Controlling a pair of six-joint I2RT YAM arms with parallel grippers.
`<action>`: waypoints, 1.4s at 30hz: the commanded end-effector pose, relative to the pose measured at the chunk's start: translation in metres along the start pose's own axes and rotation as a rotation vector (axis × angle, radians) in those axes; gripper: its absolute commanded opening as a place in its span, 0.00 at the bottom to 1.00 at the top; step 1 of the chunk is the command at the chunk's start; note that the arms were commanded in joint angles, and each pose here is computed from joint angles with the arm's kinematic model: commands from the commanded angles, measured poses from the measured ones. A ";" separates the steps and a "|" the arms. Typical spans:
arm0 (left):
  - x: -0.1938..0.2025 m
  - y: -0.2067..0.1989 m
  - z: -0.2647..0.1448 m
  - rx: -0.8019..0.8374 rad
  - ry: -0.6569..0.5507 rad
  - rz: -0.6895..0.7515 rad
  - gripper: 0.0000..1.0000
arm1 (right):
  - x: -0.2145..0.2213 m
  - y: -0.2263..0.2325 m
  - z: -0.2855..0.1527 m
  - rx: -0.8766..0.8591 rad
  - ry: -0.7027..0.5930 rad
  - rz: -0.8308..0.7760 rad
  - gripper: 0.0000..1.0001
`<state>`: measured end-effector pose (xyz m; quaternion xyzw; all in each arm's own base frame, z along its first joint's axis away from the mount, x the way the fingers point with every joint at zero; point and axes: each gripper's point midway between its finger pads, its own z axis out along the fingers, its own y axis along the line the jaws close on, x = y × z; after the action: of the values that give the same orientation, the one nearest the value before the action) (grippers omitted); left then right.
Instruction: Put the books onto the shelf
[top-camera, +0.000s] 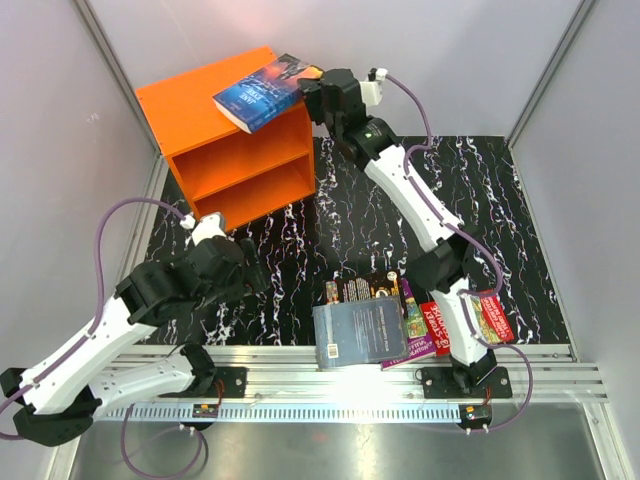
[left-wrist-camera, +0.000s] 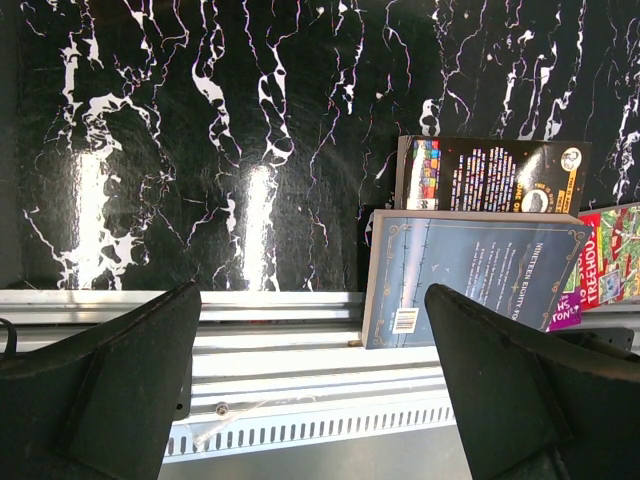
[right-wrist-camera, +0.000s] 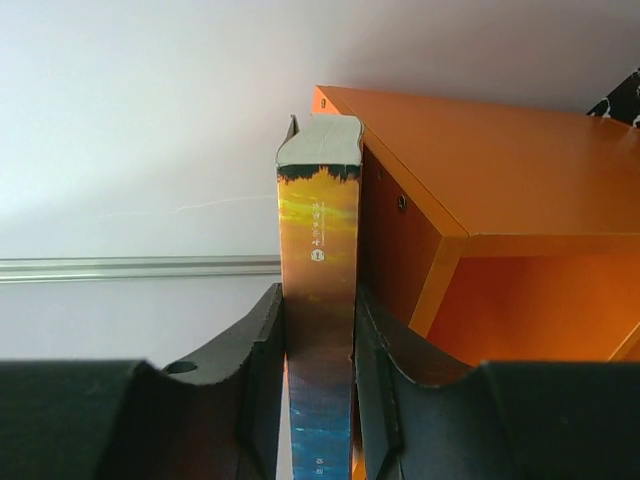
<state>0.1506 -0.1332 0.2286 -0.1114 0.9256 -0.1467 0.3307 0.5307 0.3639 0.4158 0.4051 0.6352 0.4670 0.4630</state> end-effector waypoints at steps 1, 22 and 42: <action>-0.002 -0.001 -0.003 0.017 -0.009 -0.018 0.99 | -0.001 0.071 -0.021 -0.206 -0.005 0.178 0.07; -0.005 -0.002 -0.013 0.044 -0.012 -0.017 0.99 | 0.067 0.048 -0.062 -0.151 0.343 0.035 0.76; 0.040 -0.055 0.036 0.170 0.208 0.095 0.99 | 0.006 -0.162 -0.180 0.467 0.612 -0.326 1.00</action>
<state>0.1541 -0.1654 0.2202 -0.0693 0.9356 -0.1739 0.2994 0.4019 0.3511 0.2957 0.2530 0.8550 0.4003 0.2114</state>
